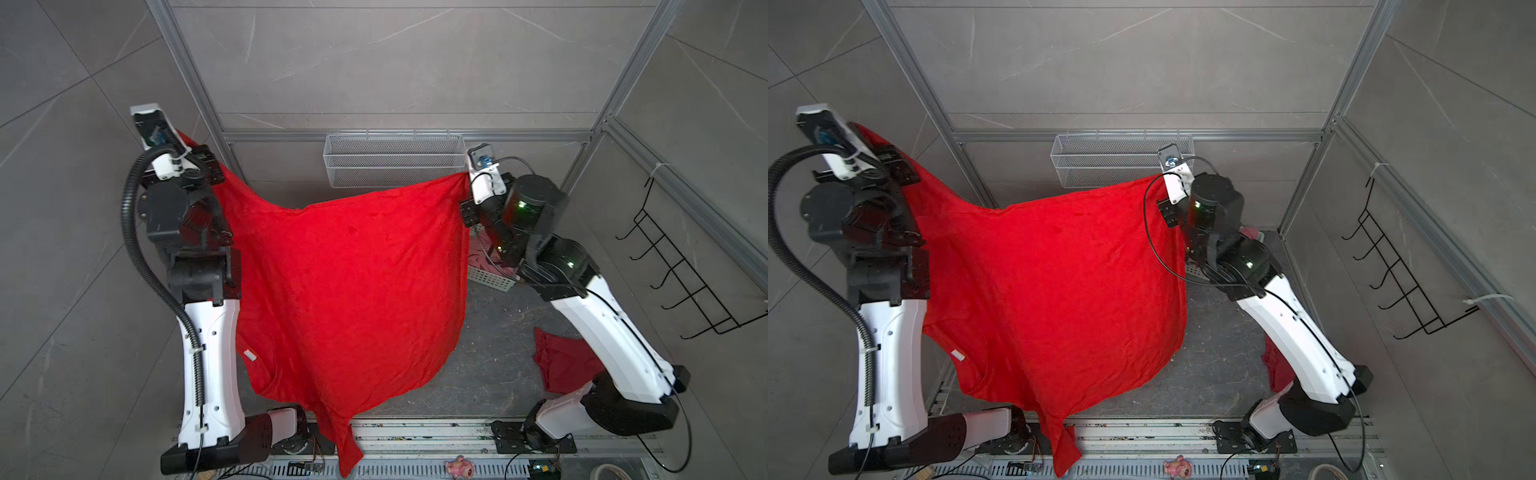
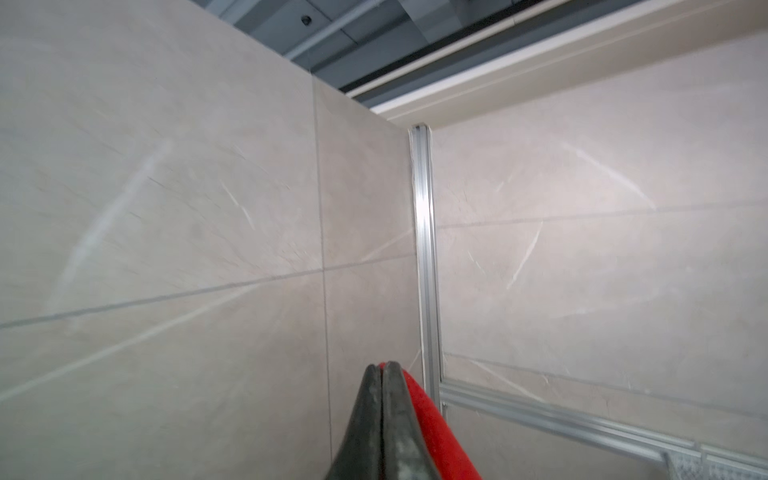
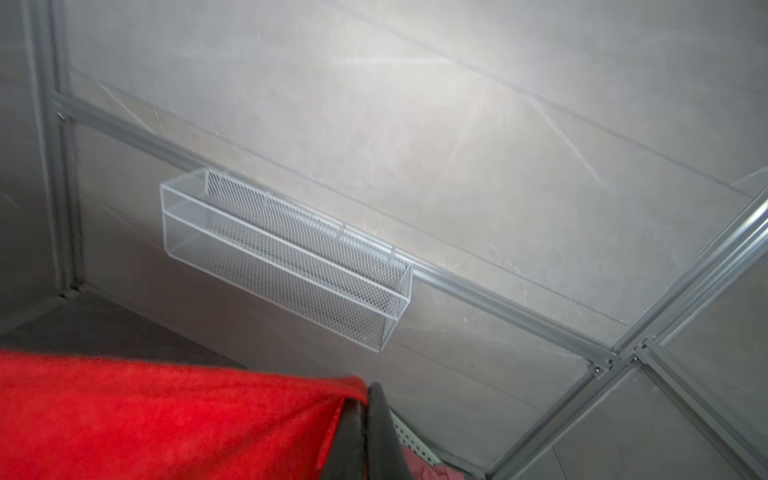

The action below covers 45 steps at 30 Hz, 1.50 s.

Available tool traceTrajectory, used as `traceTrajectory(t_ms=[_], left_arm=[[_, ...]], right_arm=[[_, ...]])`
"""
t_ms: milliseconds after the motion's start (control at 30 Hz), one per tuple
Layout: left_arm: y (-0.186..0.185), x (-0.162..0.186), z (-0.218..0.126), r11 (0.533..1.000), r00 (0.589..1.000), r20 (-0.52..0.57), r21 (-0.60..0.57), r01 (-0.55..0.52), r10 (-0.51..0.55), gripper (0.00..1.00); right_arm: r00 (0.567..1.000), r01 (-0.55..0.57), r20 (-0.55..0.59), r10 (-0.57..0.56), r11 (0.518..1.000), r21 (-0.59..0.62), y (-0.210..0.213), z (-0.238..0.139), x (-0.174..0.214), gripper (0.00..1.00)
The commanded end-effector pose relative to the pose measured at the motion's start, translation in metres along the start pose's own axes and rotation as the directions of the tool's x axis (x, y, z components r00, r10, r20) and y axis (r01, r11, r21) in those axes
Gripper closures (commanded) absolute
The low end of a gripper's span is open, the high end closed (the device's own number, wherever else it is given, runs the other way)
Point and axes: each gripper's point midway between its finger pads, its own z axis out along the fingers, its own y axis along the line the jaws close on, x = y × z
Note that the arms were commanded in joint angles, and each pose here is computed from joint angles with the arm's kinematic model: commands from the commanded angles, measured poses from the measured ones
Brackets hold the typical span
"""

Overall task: Fold and stack the t-shirts
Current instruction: 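Lift the red t-shirt high again with both grippers to shake it out, then lower the red t-shirt flat onto the floor with both grippers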

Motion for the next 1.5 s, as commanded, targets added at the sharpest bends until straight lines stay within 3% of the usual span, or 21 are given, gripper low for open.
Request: traceTrajectory(t_ms=[0, 133, 300, 500, 767, 967, 1033, 1167, 1467], left_arm=[[-0.006, 0.031, 0.010, 1.000, 0.999, -0.031, -0.014, 0.024, -0.024, 1.00], [-0.039, 0.127, 0.019, 0.998, 0.976, -0.216, 0.042, 0.041, -0.031, 1.00], [-0.073, 0.240, 0.017, 0.992, 0.905, -0.422, 0.081, 0.092, -0.050, 1.00], [-0.094, 0.316, 0.008, 0.987, 0.822, -0.567, 0.097, 0.129, -0.052, 1.00], [-0.099, 0.360, -0.017, 0.980, 0.712, -0.697, 0.069, 0.187, -0.086, 1.00], [-0.092, 0.372, -0.054, 0.970, 0.587, -0.796, -0.005, 0.242, -0.151, 1.00], [-0.089, 0.372, -0.067, 0.965, 0.562, -0.809, -0.025, 0.259, -0.172, 1.00], [-0.084, 0.371, -0.082, 0.964, 0.537, -0.824, -0.039, 0.262, -0.179, 1.00], [-0.083, 0.372, -0.090, 0.959, 0.521, -0.829, -0.057, 0.279, -0.201, 1.00]], right_arm=[[0.991, -0.045, -0.126, 0.051, 0.998, 0.055, 0.002, 0.039, 0.048, 1.00], [0.962, -0.079, -0.262, 0.070, 0.997, -0.024, 0.045, 0.079, 0.105, 1.00], [0.912, -0.073, -0.409, 0.034, 0.994, -0.080, 0.100, 0.123, 0.171, 1.00], [0.860, -0.033, -0.510, -0.020, 0.995, -0.095, 0.124, 0.156, 0.215, 1.00], [0.815, -0.020, -0.577, -0.050, 0.993, -0.115, 0.135, 0.181, 0.254, 1.00], [0.797, -0.003, -0.596, -0.104, 0.984, -0.175, 0.148, 0.196, 0.278, 1.00], [0.797, 0.004, -0.591, -0.124, 0.980, -0.199, 0.154, 0.202, 0.284, 1.00], [0.810, 0.001, -0.572, -0.130, 0.975, -0.221, 0.163, 0.218, 0.289, 1.00], [0.801, -0.133, -0.597, -0.040, 0.961, -0.243, 0.194, 0.240, 0.332, 1.00]])
